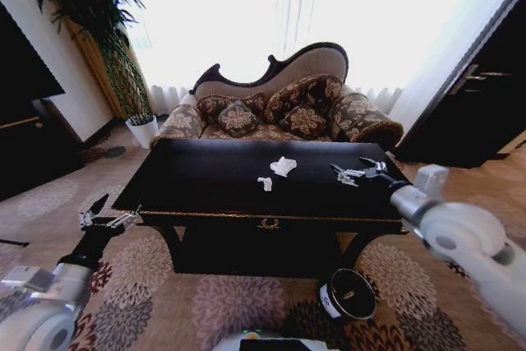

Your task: Move to the front of the table and place the trash on the table into the trash bin.

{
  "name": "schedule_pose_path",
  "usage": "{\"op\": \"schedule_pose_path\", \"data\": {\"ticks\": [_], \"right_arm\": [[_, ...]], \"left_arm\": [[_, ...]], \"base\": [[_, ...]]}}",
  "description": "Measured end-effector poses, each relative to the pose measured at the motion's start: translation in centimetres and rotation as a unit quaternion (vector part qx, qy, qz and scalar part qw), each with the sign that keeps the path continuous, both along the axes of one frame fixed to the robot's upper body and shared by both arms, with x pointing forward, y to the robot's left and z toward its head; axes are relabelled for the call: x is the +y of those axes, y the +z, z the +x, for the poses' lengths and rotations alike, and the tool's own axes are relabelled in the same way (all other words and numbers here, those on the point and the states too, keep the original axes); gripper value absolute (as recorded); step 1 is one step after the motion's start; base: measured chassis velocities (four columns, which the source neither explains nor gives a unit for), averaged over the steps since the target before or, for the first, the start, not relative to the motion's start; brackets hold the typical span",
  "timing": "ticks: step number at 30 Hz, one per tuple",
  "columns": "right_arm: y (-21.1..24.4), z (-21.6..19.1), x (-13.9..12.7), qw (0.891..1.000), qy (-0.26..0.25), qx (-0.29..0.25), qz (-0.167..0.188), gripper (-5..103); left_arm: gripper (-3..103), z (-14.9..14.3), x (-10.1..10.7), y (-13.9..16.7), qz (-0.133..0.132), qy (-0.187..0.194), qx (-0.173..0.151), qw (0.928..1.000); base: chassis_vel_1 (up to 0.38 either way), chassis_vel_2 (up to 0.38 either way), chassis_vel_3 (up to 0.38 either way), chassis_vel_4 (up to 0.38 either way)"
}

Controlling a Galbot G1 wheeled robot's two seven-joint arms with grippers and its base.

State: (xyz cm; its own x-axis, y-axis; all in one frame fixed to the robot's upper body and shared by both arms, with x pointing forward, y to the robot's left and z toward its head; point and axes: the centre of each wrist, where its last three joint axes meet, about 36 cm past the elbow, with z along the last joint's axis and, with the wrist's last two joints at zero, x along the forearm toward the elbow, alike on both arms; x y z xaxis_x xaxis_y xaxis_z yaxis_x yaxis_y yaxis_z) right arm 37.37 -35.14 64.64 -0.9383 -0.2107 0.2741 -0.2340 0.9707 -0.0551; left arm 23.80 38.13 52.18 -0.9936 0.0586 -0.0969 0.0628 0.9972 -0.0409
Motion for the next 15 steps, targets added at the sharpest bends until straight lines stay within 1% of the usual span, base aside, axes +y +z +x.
{"op": "schedule_pose_path", "data": {"ticks": [4,7,10,15], "right_arm": [[1.2,1.1,-0.2,1.0,-0.006,0.017,-0.015,100],[1.4,2.2,0.3,0.999,-0.004,0.032,-0.023,100],[1.4,2.9,0.7,0.999,-0.005,0.041,-0.024,100],[1.1,4.6,1.5,0.998,-0.006,0.068,-0.016,100]], "left_arm": [[100,0.0,0.0,0.0,0.0,0.0,0.0,1.0],[100,0.0,0.0,0.0,0.0,0.0,0.0,1.0],[100,0.0,0.0,0.0,0.0,0.0,0.0,1.0],[100,0.0,0.0,0.0,0.0,0.0,0.0,1.0]], "base": [[0.0,0.0,0.0,0.0],[0.0,0.0,0.0,0.0],[0.0,0.0,0.0,0.0],[0.0,0.0,0.0,0.0]]}}
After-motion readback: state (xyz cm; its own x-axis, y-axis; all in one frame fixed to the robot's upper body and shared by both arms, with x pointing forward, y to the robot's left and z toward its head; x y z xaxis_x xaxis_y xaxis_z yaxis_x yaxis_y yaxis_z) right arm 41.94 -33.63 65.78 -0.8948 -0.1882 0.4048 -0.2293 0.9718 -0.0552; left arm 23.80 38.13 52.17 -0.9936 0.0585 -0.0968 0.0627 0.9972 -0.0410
